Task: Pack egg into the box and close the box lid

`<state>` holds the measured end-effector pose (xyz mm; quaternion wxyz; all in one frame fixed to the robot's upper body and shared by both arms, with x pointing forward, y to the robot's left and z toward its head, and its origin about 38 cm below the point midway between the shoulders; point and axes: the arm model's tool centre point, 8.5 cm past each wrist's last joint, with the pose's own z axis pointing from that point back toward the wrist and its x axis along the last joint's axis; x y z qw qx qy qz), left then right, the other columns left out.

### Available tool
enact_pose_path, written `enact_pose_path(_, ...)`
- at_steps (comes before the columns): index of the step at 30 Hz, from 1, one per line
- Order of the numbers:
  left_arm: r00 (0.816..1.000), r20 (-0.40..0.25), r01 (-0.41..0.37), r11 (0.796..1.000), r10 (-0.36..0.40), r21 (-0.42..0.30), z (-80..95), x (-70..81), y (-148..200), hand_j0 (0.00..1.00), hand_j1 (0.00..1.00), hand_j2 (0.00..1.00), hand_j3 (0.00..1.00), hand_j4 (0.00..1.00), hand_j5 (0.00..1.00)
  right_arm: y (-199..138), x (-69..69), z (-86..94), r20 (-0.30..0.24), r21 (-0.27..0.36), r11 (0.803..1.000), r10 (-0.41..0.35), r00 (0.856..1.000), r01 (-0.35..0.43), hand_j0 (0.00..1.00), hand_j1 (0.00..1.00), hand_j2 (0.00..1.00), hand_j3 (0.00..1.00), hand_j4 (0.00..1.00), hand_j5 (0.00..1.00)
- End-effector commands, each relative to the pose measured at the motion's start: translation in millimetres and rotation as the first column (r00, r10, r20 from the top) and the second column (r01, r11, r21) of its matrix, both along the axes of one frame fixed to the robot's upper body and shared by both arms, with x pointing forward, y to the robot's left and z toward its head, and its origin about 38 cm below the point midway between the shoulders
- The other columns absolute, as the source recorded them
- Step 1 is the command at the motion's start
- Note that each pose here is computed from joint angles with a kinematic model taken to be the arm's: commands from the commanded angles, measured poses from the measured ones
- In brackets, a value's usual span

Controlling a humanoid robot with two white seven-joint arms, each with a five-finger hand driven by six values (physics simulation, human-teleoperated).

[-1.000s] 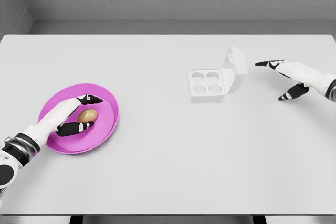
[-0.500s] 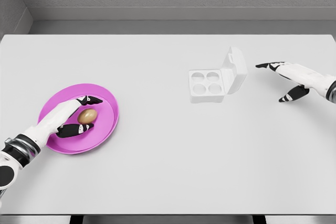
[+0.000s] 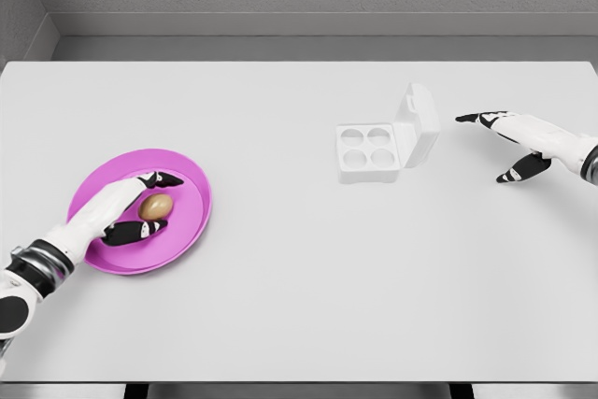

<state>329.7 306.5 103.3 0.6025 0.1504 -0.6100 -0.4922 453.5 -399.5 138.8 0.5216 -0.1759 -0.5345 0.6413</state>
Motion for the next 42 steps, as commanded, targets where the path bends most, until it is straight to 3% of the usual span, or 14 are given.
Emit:
enact_pose_path(1, 1.0, -0.001, 0.0, 1.0, 0.0, -0.003, -0.5, -0.4, -0.3, 0.71, 0.71, 0.71, 0.71, 0.71, 0.71, -0.5, 0.1, 0.8, 0.001, 0.005, 1.0, -0.003, 1.0, 0.003, 1.0, 1.0, 1.0, 1.0, 1.0, 1.0)
enact_pose_path(12, 1.0, -0.004, -0.008, 1.0, 0.008, -0.003, -1.1, -0.9, 2.5, 0.72, 0.72, 0.72, 0.72, 0.72, 0.72, -0.8, -0.4, 0.7, 0.0, 0.004, 1.0, -0.003, 1.0, 0.003, 1.0, 1.0, 1.0, 1.0, 1.0, 1.0)
enact_pose_path(20, 1.0, -0.003, -0.01, 1.0, 0.01, -0.007, -0.7, -1.1, 2.7, 0.59, 0.59, 0.59, 0.59, 0.59, 0.59, -1.2, -0.4, 0.4, -0.001, 0.004, 1.0, -0.004, 1.0, 0.004, 1.0, 1.0, 1.0, 1.0, 1.0, 1.0)
enact_pose_path(42, 1.0, 0.019, -0.016, 1.0, 0.017, -0.016, 7.7, 1.0, 5.2, 0.46, 0.46, 0.46, 0.46, 0.46, 0.46, -3.6, -2.8, -3.1, -0.01, 0.001, 1.0, -0.008, 1.0, 0.008, 1.0, 1.0, 1.0, 1.0, 1.0, 1.0)
